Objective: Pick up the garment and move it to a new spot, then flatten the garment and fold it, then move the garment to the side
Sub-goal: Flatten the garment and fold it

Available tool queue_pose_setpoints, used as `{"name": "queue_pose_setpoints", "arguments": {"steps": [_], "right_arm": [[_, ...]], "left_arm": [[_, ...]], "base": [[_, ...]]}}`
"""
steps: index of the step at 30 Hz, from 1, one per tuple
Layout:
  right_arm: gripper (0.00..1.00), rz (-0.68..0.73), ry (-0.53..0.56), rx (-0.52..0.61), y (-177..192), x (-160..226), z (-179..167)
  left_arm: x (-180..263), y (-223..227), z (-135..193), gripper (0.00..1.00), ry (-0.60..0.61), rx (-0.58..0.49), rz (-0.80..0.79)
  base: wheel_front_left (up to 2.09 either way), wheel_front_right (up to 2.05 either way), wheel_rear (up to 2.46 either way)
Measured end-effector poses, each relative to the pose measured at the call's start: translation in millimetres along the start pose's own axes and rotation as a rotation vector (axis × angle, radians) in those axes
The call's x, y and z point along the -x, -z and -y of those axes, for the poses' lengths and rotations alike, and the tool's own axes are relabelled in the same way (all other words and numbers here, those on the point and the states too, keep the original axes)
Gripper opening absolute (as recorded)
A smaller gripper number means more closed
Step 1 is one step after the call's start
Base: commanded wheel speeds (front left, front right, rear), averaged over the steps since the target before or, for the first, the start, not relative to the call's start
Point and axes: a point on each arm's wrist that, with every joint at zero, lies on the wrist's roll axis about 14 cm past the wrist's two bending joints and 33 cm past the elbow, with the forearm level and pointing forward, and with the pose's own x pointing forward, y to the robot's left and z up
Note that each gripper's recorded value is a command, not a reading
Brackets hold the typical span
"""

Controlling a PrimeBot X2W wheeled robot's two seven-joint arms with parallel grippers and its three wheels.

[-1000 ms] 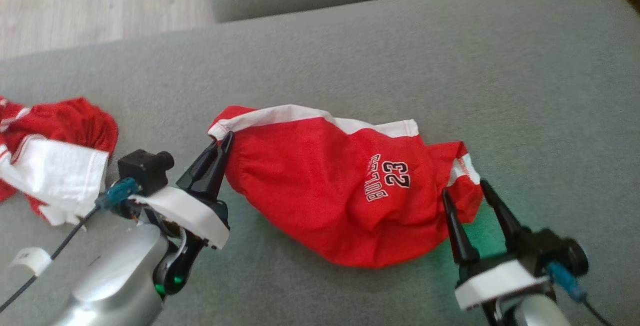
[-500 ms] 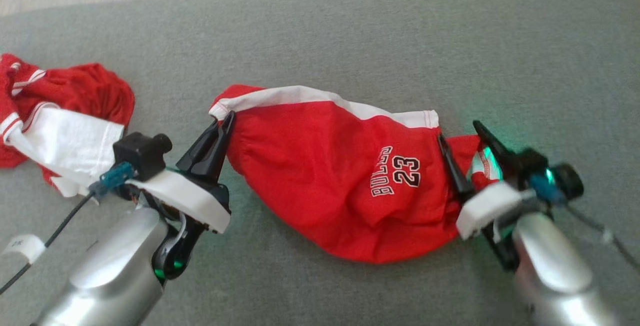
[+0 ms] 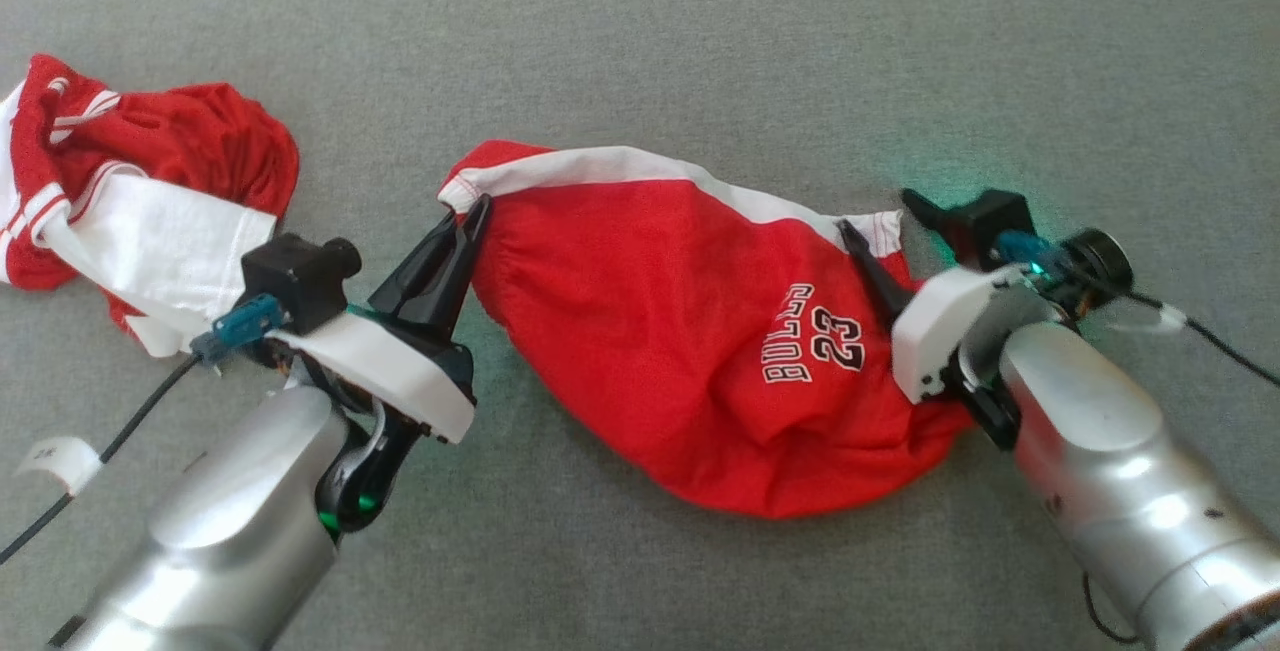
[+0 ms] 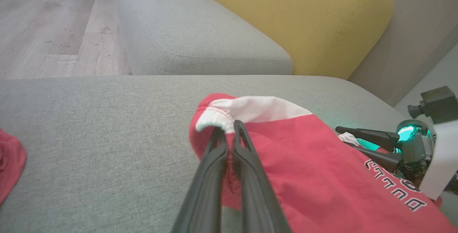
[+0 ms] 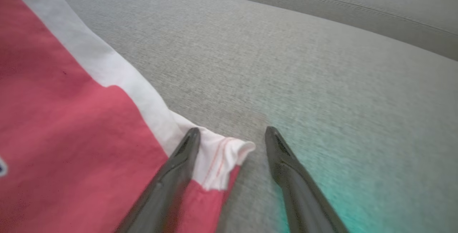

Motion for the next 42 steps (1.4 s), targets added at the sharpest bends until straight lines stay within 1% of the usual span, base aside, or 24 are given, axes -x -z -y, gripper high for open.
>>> {"name": "queue_pose_setpoints", "arguments": {"steps": [1, 5, 8, 10, 13, 16, 19, 21, 24, 26, 28, 31, 33, 34, 36, 37, 39, 42], "right_arm": [[0.0, -0.005, -0.013, 0.006, -1, -2, -2], [0.0, -0.008, -0.052, -0.006, -5, -7, -12], [0.0, 0.01, -0.044, 0.004, -7, -3, -3], [0.0, 0.031, -0.022, 0.008, -10, 0, 10], [0.0, 0.082, 0.046, 0.033, -25, 5, 46], [0.0, 0.203, 0.133, 0.065, -74, 9, 91], [0.0, 0.349, 0.232, 0.132, -139, 22, 141], [0.0, 0.442, 0.307, 0.192, -181, 39, 173], [0.0, 0.594, 0.421, 0.297, -243, 78, 210], [0.0, 0.685, 0.492, 0.365, -276, 107, 225], [0.0, 0.769, 0.551, 0.428, -300, 135, 231], [0.0, 0.845, 0.611, 0.504, -320, 166, 230], [0.0, 0.871, 0.632, 0.527, -320, 179, 226], [0.0, 0.871, 0.632, 0.527, -320, 179, 226], [0.0, 0.846, 0.624, 0.501, -300, 177, 222], [0.0, 0.815, 0.61, 0.478, -282, 170, 219], [0.0, 0.708, 0.571, 0.407, -232, 151, 209], [0.0, 0.538, 0.503, 0.25, -147, 126, 185]], "left_arm": [[0, 1, -1, 0.0, -0.003, 0.001, -0.003], [-1, 3, -6, 0.0, -0.013, -0.002, -0.01], [-3, 3, -6, 0.0, -0.011, -0.004, -0.012], [-5, 2, -6, 0.0, -0.006, -0.019, -0.013], [-17, -12, -4, 0.0, 0.02, -0.07, 0.008], [-40, -46, 5, 0.0, 0.076, -0.134, 0.068], [-70, -92, 20, 0.0, 0.134, -0.208, 0.156], [-90, -124, 36, 0.0, 0.176, -0.261, 0.226], [-116, -178, 63, 0.0, 0.229, -0.327, 0.373], [-126, -212, 81, 0.0, 0.26, -0.365, 0.476], [-132, -239, 93, 0.0, 0.274, -0.388, 0.563], [-137, -257, 104, 0.0, 0.285, -0.387, 0.634], [-138, -254, 106, 0.0, 0.291, -0.365, 0.638], [-138, -254, 106, 0.0, 0.291, -0.365, 0.638], [-136, -240, 106, 0.0, 0.301, -0.351, 0.62], [-136, -226, 104, 0.0, 0.304, -0.344, 0.589], [-136, -181, 92, 0.0, 0.297, -0.335, 0.49], [-122, -90, 76, 0.0, 0.277, -0.295, 0.294]], "base": [[0.0, 0.0, 0.0], [0.0, 0.0, 0.0], [0.0, 0.0, 0.0], [0.0, 0.0, 0.0], [0.0, 0.0, 0.0], [0.0, 0.0, 0.0], [0.0, 0.0, 0.0], [0.0, 0.0, 0.0], [0.0, 0.0, 0.0], [0.0, 0.0, 0.0], [0.0, 0.0, 0.0], [0.0, 0.0, 0.0], [0.0, 0.0, 0.0], [0.0, 0.0, 0.0], [0.0, 0.0, 0.0], [0.0, 0.0, 0.0], [0.0, 0.0, 0.0], [0.0, 0.0, 0.0]]}}
